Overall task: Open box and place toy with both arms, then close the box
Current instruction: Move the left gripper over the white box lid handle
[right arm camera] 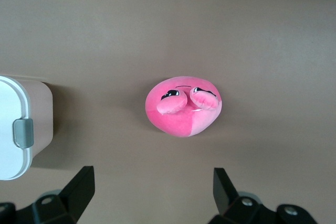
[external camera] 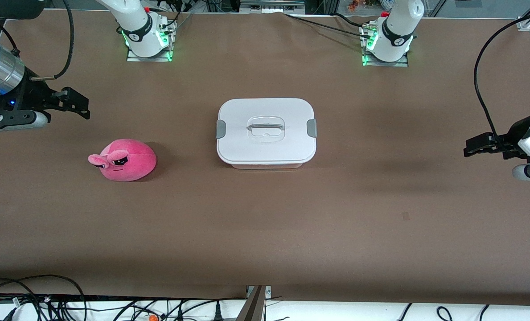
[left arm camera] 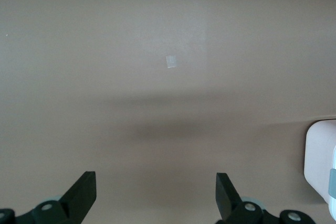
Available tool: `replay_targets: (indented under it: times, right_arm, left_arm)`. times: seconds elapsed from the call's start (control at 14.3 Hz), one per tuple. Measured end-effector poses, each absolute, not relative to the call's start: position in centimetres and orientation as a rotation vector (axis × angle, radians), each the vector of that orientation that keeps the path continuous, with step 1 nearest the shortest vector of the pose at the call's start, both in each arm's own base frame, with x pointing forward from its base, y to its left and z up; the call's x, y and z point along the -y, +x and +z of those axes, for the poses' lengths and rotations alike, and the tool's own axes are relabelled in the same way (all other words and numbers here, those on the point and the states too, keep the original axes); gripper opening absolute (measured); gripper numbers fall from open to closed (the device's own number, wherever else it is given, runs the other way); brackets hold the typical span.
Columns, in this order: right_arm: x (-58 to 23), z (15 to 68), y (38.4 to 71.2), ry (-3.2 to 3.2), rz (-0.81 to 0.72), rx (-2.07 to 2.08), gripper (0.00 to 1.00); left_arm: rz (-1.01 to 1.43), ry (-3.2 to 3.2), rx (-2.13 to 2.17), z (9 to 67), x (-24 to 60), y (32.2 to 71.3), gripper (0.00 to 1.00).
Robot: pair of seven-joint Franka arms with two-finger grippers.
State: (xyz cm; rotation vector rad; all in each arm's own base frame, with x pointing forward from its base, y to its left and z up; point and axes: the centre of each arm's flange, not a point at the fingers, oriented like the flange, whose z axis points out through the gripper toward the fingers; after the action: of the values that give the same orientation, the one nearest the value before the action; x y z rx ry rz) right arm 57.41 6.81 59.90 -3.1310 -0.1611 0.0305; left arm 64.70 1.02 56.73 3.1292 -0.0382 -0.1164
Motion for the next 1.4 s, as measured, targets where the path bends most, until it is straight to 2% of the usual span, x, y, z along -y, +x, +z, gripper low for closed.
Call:
replay_targets:
  times: [0.21,0.84,1.4]
  right_arm:
    - [-6.8,59.9,57.4,-3.131,0.03,0.161,1.0]
    - [-6.8,59.9,57.4,-3.131,0.029,0.161,1.0]
    - [-6.8,59.9,57.4,-3.131,0.028,0.161,1.0]
  left_arm:
    - [-0.116,3.125,0.078,56.8,0.5,64.7,1.0]
    - [-0.095,3.081,0.375,57.4,12.8,63.6,1.0]
    - [-0.176,2.951,0.904,54.3,34.6,56.4,1.0]
